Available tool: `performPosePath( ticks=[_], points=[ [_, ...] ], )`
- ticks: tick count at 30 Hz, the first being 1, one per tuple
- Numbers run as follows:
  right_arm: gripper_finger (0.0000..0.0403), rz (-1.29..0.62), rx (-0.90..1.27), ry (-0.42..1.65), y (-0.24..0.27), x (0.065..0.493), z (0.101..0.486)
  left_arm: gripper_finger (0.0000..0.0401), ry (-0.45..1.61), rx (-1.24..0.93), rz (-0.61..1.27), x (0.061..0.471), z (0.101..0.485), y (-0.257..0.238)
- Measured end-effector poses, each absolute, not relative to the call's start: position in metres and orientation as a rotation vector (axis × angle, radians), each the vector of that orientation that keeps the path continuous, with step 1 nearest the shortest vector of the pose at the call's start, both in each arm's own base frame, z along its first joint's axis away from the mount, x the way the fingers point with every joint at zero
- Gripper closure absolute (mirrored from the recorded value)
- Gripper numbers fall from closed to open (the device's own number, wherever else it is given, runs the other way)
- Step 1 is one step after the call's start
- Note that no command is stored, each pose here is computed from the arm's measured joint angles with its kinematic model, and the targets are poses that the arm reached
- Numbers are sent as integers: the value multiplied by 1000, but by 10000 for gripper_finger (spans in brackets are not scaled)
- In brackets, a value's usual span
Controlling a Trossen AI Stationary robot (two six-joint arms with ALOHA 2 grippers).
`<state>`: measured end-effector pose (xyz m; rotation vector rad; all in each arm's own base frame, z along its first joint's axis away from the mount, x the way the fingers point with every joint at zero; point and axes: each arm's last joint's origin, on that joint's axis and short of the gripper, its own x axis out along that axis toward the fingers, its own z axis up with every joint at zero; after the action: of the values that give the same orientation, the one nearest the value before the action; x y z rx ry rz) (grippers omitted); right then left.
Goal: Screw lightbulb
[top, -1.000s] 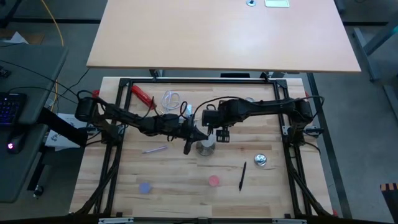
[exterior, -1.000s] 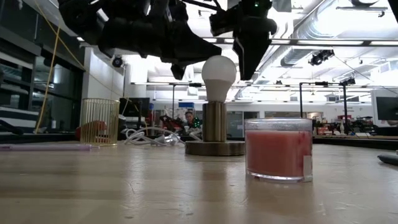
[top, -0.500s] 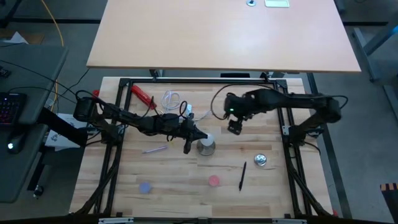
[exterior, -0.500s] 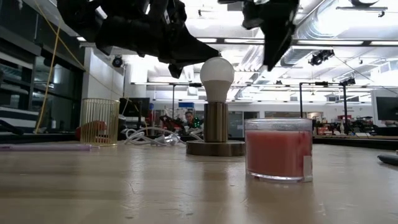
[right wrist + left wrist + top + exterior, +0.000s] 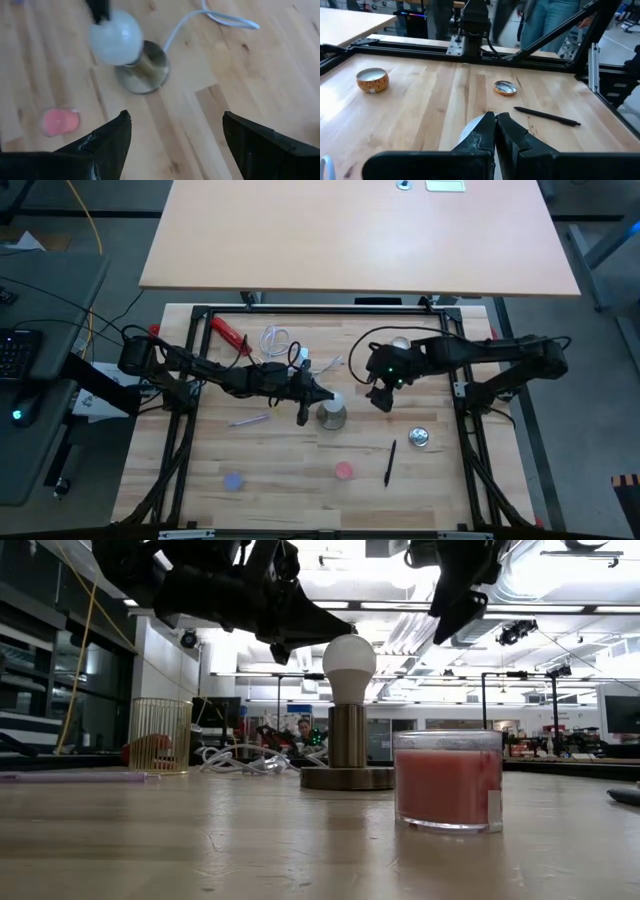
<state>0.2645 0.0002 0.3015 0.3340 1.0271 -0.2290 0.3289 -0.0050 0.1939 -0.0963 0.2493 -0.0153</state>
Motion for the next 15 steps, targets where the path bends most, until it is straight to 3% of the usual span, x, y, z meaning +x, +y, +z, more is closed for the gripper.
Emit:
performPosePath(
  ticks=[7,15],
  points=[
    [104,-123,244,1021,14,266,302,401,248,-100,5,329,194,-4],
    [117,-175,191,1052,20,280,287,401,248,-98,10,329,194,-4]
  ],
)
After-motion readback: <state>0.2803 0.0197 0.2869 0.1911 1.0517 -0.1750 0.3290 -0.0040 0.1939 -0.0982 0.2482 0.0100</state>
